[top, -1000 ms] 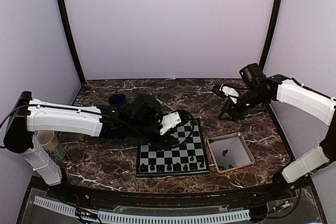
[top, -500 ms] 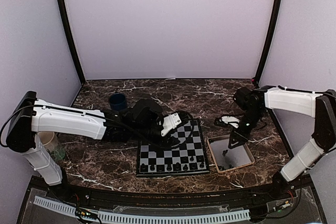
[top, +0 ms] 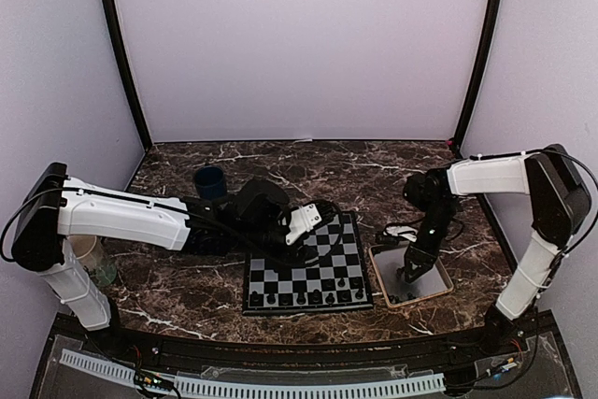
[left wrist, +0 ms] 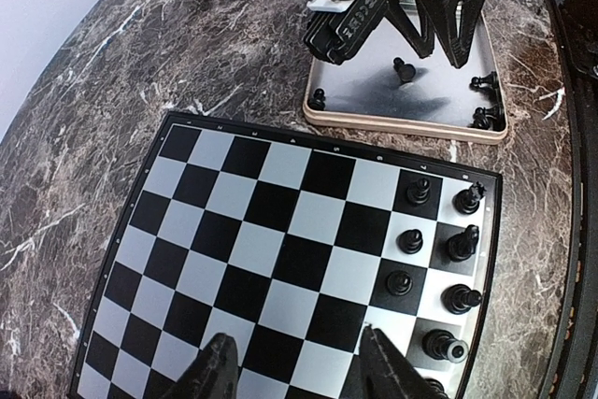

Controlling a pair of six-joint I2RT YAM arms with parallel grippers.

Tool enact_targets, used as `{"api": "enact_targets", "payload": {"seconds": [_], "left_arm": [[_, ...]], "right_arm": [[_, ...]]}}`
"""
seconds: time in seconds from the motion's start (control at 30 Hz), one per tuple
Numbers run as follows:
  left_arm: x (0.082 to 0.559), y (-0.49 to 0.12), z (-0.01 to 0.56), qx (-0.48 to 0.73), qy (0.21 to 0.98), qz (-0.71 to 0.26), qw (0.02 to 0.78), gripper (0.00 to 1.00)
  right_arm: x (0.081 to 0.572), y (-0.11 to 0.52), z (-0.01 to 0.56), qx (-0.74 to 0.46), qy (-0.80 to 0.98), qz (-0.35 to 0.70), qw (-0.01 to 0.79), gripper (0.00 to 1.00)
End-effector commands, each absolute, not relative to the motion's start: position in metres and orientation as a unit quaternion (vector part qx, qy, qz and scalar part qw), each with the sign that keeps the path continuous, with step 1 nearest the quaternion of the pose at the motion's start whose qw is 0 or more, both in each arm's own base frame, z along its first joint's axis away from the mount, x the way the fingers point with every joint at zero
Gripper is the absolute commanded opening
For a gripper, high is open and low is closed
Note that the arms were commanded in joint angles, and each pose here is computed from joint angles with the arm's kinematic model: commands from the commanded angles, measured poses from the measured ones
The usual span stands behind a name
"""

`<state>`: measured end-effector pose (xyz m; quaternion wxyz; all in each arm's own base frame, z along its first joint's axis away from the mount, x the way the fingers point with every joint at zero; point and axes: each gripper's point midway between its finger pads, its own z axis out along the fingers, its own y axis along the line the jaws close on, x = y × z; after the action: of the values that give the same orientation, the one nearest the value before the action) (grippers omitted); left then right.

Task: Set up the chess pieces on the board
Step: Adjust the chess pile in the storage box.

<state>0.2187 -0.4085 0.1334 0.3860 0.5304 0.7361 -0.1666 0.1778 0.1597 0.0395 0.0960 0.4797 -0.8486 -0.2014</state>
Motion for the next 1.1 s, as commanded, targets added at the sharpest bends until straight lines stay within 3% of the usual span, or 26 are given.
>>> {"api": "enact_targets", "payload": {"seconds": [0.0,0.43,0.83,1.07], "left_arm": [[0.218,-0.408,0.131,0.535,0.733,-0.16,0.39,0.47],[0.218,-0.408,0.125,0.54,0.733,-0.154,0.383,0.47],[0.218,-0.408,0.123,0.546,0.732,-0.149,0.38,0.47],[0.218,-0.409,0.123,0.549,0.731,-0.148,0.378,0.47]], "right_arm": [[0.193,0.175,0.04,0.486,-0.846,-0.205,0.075,0.36],[0.234,0.196,0.02,0.49,-0.855,-0.164,0.034,0.37],[0.245,0.205,0.055,0.516,-0.84,-0.167,-0.006,0.36],[0.278,0.193,0.095,0.548,-0.822,-0.088,-0.127,0.34]]}}
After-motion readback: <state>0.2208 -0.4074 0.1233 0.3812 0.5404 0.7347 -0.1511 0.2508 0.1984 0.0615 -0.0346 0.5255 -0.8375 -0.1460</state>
